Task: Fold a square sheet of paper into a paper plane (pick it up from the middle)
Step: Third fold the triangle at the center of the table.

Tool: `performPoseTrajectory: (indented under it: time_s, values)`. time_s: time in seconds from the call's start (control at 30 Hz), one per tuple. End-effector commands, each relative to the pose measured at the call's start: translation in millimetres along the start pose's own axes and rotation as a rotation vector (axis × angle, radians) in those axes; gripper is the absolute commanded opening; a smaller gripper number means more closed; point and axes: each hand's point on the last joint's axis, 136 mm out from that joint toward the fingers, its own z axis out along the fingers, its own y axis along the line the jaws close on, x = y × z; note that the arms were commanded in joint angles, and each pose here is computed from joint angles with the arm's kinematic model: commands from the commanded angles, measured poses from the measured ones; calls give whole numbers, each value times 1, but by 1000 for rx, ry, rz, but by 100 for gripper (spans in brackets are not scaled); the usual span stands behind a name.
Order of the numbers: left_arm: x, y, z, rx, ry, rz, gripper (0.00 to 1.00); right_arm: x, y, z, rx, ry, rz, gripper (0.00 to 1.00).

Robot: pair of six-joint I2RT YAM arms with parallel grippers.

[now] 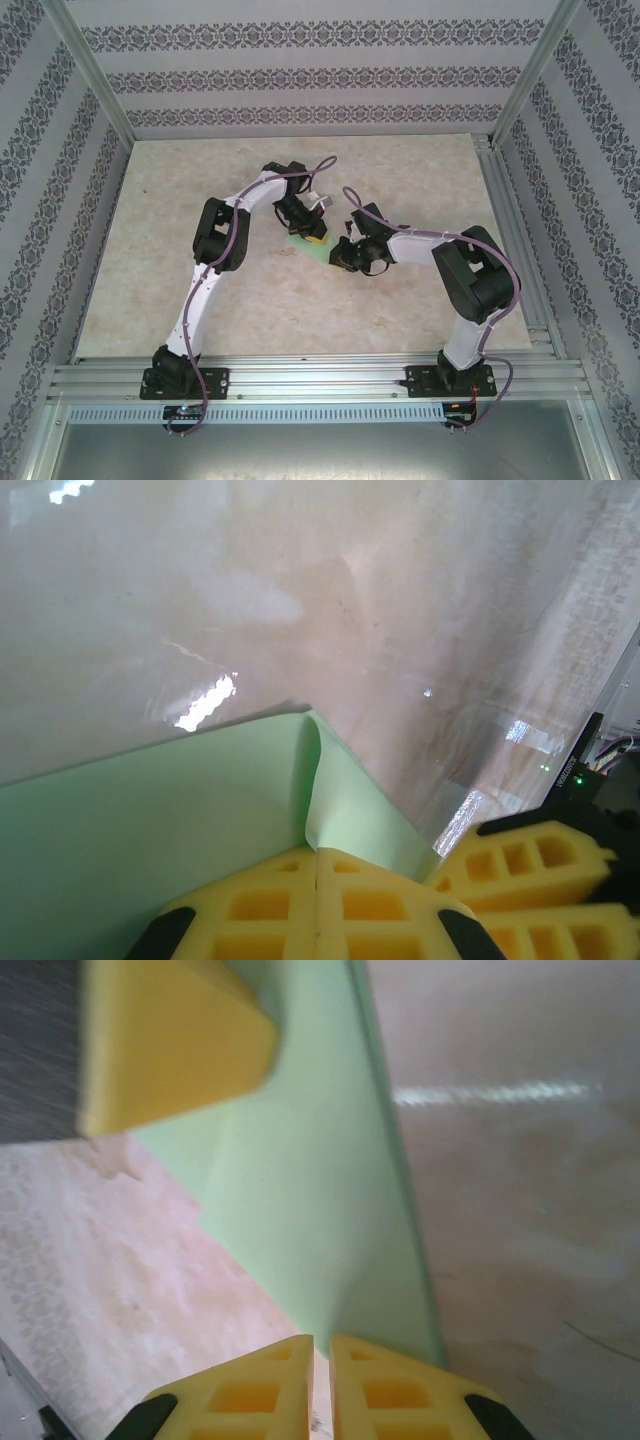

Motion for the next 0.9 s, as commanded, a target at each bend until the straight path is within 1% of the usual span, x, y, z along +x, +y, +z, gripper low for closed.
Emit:
performPoseTrajectory:
  time_s: [0.0,0.17,0.27,0.37,0.43,0.5,0.57,0.7,0.77,0.8,0.83,0.87]
  values:
    - [1,16,0,-32,7,-7,1,14,-26,7,75,36,6,13]
    - [0,16,-1,-31,5,-7,1,15,-22,2,40,25,7,14]
    - [-2,14,-1,-26,-3,-10,2,13,-28,0,36,15,29,14]
    - [-7,7,-6,-16,-23,-6,9,15,-35,3,16,20,56,14]
    - [-13,-1,-14,1,-52,0,10,16,-38,6,-1,21,71,14]
    - [-20,-6,-26,-3,-93,-7,19,18,-41,10,-13,30,88,13]
    - [-27,-12,-40,-3,-137,-12,23,20,-44,14,-17,34,100,13]
    - [-37,-21,-65,-10,-212,-26,26,22,-48,18,-18,43,111,13]
    - [-39,-24,-75,-20,-243,-40,24,22,-49,20,-18,42,117,13]
    - [-39,-27,-77,-18,-257,-44,20,21,-49,20,-19,41,116,13]
    - [-39,-31,-79,-4,-273,-52,12,21,-49,20,-19,43,118,13]
    - [-39,-37,-80,33,-289,-56,8,22,-49,20,-19,44,119,13]
